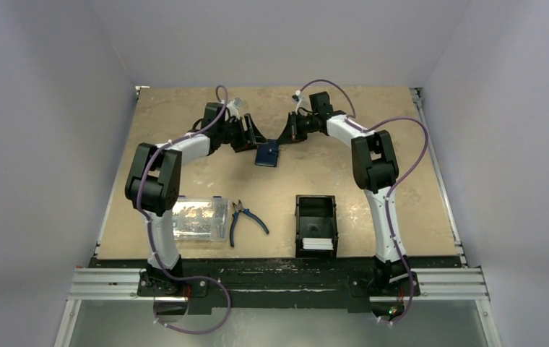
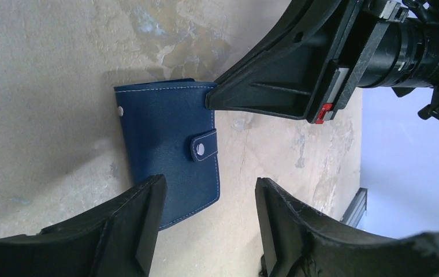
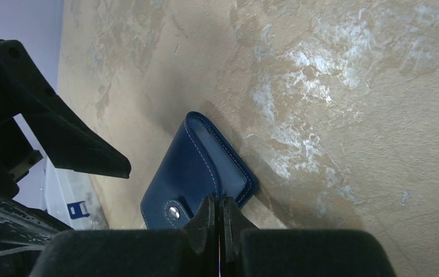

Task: Put the credit cards into the card holder
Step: Open the card holder at the center of the board.

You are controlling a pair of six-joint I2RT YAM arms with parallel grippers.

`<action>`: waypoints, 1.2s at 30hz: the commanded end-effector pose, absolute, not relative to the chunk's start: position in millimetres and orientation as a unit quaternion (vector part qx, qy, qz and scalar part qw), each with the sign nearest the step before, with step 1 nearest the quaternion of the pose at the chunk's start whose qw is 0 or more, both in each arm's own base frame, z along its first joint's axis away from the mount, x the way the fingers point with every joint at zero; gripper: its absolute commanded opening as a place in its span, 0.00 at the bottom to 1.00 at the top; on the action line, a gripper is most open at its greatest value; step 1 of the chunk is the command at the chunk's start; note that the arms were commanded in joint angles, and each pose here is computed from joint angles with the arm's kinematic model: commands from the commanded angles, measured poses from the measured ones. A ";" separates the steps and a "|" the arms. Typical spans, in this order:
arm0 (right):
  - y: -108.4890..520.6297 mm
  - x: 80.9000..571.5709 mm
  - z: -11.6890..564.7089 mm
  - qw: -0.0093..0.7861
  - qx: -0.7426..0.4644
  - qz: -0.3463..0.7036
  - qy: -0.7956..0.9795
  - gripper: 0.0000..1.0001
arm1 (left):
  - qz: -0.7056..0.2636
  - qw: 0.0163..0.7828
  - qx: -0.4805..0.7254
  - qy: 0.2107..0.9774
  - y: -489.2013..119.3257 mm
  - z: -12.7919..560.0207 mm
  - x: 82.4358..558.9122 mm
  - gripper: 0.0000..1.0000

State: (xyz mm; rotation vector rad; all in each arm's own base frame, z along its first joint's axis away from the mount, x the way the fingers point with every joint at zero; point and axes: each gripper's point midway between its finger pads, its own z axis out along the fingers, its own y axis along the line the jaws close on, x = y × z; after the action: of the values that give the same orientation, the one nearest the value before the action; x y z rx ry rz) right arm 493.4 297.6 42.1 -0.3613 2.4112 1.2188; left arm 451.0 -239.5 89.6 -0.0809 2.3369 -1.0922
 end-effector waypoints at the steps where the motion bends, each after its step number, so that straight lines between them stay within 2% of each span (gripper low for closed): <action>1: 285.5 495.7 53.3 0.217 -0.129 0.425 0.869 0.00 | -0.441 0.283 -0.024 0.851 -248.8 103.1 458.2 0.63; 7: 257.8 517.3 61.1 0.257 -0.088 0.386 0.882 0.00 | -0.461 0.271 -0.022 0.845 -255.6 95.8 456.6 0.66; 10: 224.4 528.3 68.2 0.269 -0.056 0.365 0.890 0.00 | -0.485 0.260 -0.018 0.835 -265.1 98.1 451.4 0.73; 15: 164.8 529.6 69.8 0.277 -0.053 0.255 0.925 0.00 | -0.488 0.275 0.020 0.828 -287.2 103.2 443.5 0.84; 21: 110.9 538.6 82.7 0.304 -0.028 0.235 0.923 0.00 | -0.547 0.271 0.002 0.792 -346.6 112.1 453.1 0.84; 25: 103.7 564.5 103.8 0.324 -0.013 0.289 0.901 0.00 | -0.552 0.289 0.020 0.782 -390.1 115.2 481.7 0.83; 27: 107.6 570.1 104.1 0.321 -0.018 0.300 0.898 0.00 | -0.568 0.292 0.017 0.770 -404.7 116.1 494.1 0.78; 28: 112.9 571.1 105.4 0.321 -0.024 0.316 0.893 0.00 | -0.576 0.297 0.013 0.762 -408.9 116.2 499.9 0.68; 29: 114.9 573.4 105.7 0.323 -0.028 0.322 0.889 0.00 | -0.582 0.304 0.005 0.755 -411.6 115.3 504.9 0.63; 33: 115.0 581.3 100.5 0.318 -0.036 0.321 0.891 0.00 | -0.596 0.315 -0.026 0.738 -415.7 109.3 517.9 0.48; 36: 110.5 587.9 96.5 0.318 -0.034 0.306 0.897 0.00 | -0.597 0.332 -0.021 0.730 -420.9 115.3 521.3 0.42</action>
State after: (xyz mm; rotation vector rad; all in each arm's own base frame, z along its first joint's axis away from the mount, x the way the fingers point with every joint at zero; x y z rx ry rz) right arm 580.2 101.8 77.3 -0.0212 2.3942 0.7916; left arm 498.4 -415.1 72.7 -0.0531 2.0887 -1.5298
